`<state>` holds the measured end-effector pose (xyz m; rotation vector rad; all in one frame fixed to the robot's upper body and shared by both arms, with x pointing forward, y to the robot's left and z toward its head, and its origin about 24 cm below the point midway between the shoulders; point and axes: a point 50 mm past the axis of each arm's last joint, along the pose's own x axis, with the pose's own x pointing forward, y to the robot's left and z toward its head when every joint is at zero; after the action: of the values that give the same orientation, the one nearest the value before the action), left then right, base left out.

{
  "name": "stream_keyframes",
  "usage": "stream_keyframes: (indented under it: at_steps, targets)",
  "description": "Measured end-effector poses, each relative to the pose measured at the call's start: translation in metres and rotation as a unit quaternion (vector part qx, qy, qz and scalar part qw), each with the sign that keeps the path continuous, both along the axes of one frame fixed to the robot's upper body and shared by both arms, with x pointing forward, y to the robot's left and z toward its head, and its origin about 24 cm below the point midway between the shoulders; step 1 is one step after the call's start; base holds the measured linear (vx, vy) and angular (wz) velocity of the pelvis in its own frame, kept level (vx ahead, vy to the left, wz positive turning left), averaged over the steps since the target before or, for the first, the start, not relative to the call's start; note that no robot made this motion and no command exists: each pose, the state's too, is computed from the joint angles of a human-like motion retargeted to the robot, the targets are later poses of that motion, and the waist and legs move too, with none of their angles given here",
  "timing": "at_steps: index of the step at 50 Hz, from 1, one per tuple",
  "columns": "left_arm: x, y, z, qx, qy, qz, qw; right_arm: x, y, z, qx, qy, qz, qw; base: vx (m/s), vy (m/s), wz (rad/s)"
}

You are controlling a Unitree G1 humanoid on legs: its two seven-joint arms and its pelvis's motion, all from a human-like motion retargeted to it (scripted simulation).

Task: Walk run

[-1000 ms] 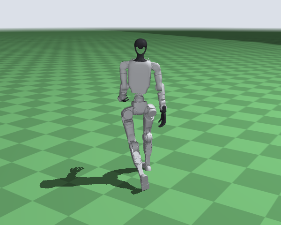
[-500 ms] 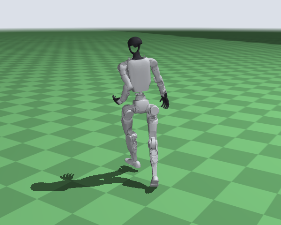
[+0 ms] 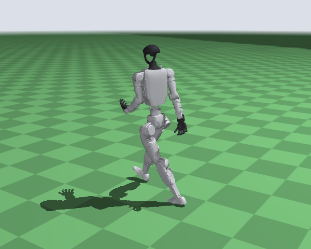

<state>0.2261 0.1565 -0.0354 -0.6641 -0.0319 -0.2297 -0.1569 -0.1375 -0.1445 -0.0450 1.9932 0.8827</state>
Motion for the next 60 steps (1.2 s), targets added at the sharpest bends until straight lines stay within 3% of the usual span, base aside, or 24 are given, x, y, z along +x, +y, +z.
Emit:
stream_keyframes:
  at_steps: [6, 12, 21, 28, 36, 43, 48, 53, 57, 60]
  targets:
    - [-0.074, 0.006, -0.053, -0.003, 0.134, 0.05, 0.99, 0.03, -0.051, -0.01, -0.141, -0.041, -0.001, 0.989, 1.42, -0.41, 0.71]
    - [-0.116, 0.007, -0.072, 0.006, 0.203, 0.064, 0.977, 0.144, -0.101, -0.024, -0.221, -0.202, -0.014, 0.954, 1.1, -0.22, 0.13]
    - [-0.108, 0.019, -0.063, 0.018, 0.176, 0.086, 0.981, 0.341, -0.159, 0.034, -0.294, -0.527, -0.067, 0.795, 0.93, -0.11, -0.29]
    - [-0.09, 0.008, -0.057, 0.015, 0.159, 0.097, 0.982, 0.392, -0.196, 0.089, -0.331, -0.627, -0.065, 0.703, 1.12, -0.05, 0.69]
    - [-0.098, 0.0, -0.067, -0.04, 0.186, 0.094, 0.977, 0.327, -0.147, 0.025, -0.243, -0.541, -0.015, 0.805, 1.46, 0.03, 0.27]
    - [-0.049, -0.002, -0.043, 0.022, 0.108, 0.007, 0.994, 0.166, -0.096, -0.028, -0.21, -0.31, -0.004, 0.927, 1.08, 0.19, 1.61]
    - [-0.024, -0.01, -0.019, 0.03, 0.042, -0.038, 0.998, 0.054, -0.045, -0.021, -0.132, -0.15, -0.019, 0.98, 1.03, -0.15, 3.19]
    - [0.001, 0.001, 0.004, 0.042, -0.014, -0.05, 0.998, -0.003, 0.003, 0.0, -0.035, -0.037, -0.021, 0.998, 0.98, -0.46, 1.83]
    - [-0.007, 0.015, -0.001, 0.063, -0.005, -0.028, 0.998, -0.023, 0.006, 0.01, 0.0, 0.028, -0.012, 1.0, 1.07, -0.57, 0.01]
    - [-0.03, 0.021, -0.021, 0.054, 0.047, 0.01, 0.997, -0.022, -0.019, 0.01, -0.05, 0.047, 0.003, 0.998, 1.12, -0.39, 0.24]
